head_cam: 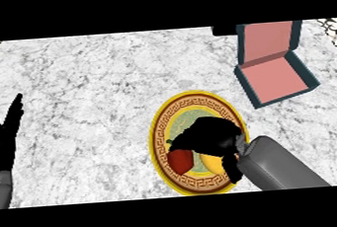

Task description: Pick the lemon from the plate and place it in the cardboard box

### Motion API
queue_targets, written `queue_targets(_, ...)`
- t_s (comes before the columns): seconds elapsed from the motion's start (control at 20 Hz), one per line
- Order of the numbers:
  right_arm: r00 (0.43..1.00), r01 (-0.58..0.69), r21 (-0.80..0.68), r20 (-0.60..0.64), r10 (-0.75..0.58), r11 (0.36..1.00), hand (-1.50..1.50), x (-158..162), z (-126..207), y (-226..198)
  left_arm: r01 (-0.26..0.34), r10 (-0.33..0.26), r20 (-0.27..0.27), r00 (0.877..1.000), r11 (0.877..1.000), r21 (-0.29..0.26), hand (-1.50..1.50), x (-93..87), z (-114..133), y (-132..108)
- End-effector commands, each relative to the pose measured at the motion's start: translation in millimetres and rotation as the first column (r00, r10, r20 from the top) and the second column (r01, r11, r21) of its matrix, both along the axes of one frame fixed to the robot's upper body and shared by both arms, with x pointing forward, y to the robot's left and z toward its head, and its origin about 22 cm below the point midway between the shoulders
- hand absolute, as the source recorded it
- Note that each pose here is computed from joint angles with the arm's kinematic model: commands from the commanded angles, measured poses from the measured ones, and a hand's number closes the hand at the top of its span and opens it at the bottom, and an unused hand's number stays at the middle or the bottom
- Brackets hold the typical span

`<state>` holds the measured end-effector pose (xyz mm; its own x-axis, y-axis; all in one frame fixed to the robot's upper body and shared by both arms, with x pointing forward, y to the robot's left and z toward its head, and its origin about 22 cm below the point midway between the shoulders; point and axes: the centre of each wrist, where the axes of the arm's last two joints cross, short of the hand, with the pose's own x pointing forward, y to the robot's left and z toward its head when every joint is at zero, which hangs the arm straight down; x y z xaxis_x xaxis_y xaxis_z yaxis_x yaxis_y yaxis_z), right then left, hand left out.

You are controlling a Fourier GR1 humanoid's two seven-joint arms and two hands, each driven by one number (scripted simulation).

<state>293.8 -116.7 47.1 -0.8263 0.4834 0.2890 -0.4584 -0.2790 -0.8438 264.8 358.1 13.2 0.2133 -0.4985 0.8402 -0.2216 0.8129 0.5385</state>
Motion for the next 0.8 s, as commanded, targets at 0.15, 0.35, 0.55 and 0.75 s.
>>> queue_targets(0.15,0.992,-0.002,0.081,0.129,-0.009,0.997,1.5,17,-21,12,-0.002,0.002,0.004,1.0,1.0,0.002,0.0,-2.3,-4,-2)
queue_targets(0.35,0.974,0.004,0.169,0.224,-0.043,0.986,1.5,13,-16,8,0.004,-0.004,0.007,1.0,1.0,0.019,0.0,0.6,0,-5)
queue_targets(0.55,0.679,0.676,0.156,0.246,-0.691,0.72,1.5,24,-5,-150,-0.106,0.107,-0.023,0.994,0.994,0.013,0.0,-18.6,-8,21)
queue_targets(0.75,0.245,0.91,0.24,0.343,-0.907,0.337,1.5,15,27,-255,-0.152,0.152,-0.034,0.988,0.988,0.012,0.0,-28.3,-13,29)
